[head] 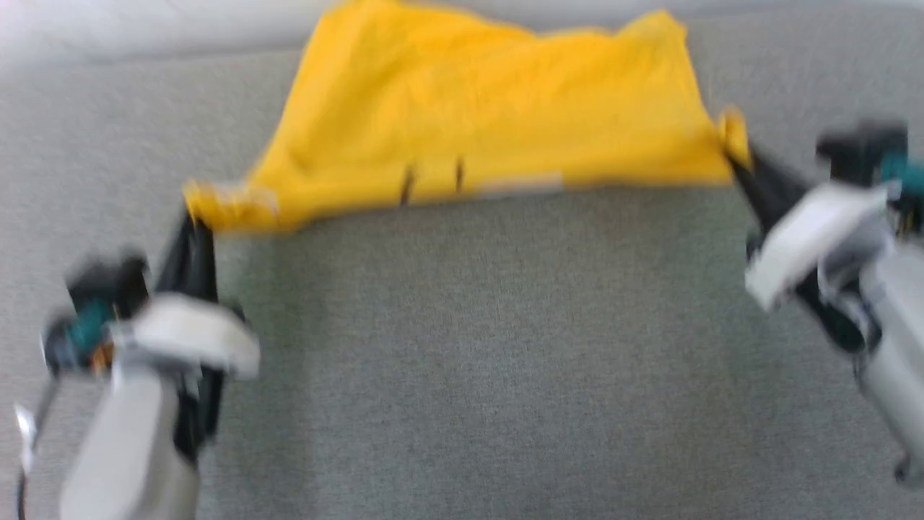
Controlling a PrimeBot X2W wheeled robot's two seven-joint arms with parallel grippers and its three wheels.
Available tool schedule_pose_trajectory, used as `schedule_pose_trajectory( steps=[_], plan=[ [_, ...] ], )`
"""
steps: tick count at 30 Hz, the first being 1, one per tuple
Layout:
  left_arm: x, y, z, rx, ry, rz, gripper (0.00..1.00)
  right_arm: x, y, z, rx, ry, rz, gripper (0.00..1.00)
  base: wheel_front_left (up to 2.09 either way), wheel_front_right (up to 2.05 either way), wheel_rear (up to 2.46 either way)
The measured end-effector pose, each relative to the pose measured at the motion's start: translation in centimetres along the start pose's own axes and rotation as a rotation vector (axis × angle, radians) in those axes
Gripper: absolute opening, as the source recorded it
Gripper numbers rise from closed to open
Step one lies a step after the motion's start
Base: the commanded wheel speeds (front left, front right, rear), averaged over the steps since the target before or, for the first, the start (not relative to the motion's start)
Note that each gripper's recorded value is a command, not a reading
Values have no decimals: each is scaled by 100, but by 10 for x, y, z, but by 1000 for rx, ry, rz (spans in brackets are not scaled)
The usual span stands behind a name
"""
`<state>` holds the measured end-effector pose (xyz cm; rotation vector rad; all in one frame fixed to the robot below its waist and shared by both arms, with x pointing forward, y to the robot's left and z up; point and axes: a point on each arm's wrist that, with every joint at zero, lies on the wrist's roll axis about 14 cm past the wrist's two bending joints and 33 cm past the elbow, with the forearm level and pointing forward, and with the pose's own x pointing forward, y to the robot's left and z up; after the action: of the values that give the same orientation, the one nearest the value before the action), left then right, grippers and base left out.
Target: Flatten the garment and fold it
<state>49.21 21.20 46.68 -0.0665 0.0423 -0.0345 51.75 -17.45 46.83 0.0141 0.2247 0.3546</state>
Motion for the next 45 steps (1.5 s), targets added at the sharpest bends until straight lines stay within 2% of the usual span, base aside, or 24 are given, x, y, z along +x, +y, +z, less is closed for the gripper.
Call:
schedule_pose_trajectory(
  steps=[6, 11, 16, 21, 26, 33, 39, 44, 45],
  plan=[
    [-82, -1, -8, -27, 80, 53, 0, -63, 10, -22, 47, 59, -16, 0, 0, 0, 0],
    [-136, -5, -3, -51, 136, 93, 0, -114, 11, -29, 70, 73, -72, 0, 0, 0, 0],
    [-169, -10, 3, -75, 183, 107, 0, -155, 20, -37, 119, 101, -133, 0, 0, 0, 0],
    [-185, -3, 9, -85, 212, 142, 0, -173, 34, -41, 152, 137, -158, 0, 0, 0, 0],
    [-177, -3, 19, -105, 186, 130, 0, -171, 34, -37, 163, 152, -171, 0, 0, 0, 0],
    [-115, -10, 31, -78, 137, 29, 0, -132, 23, -34, 131, 186, -160, 0, 0, 0, 0],
    [-73, -11, 4, -69, 221, -5, 0, -94, 16, -54, 120, 257, -142, 0, 0, 0, 0],
    [-61, -16, -33, -88, 330, -22, 0, -76, 13, -83, 122, 336, -134, 0, 0, 0, 0],
    [-61, -18, -41, -95, 354, -26, 0, -74, 13, -89, 122, 352, -132, 16, 0, 0, 0]
  ],
)
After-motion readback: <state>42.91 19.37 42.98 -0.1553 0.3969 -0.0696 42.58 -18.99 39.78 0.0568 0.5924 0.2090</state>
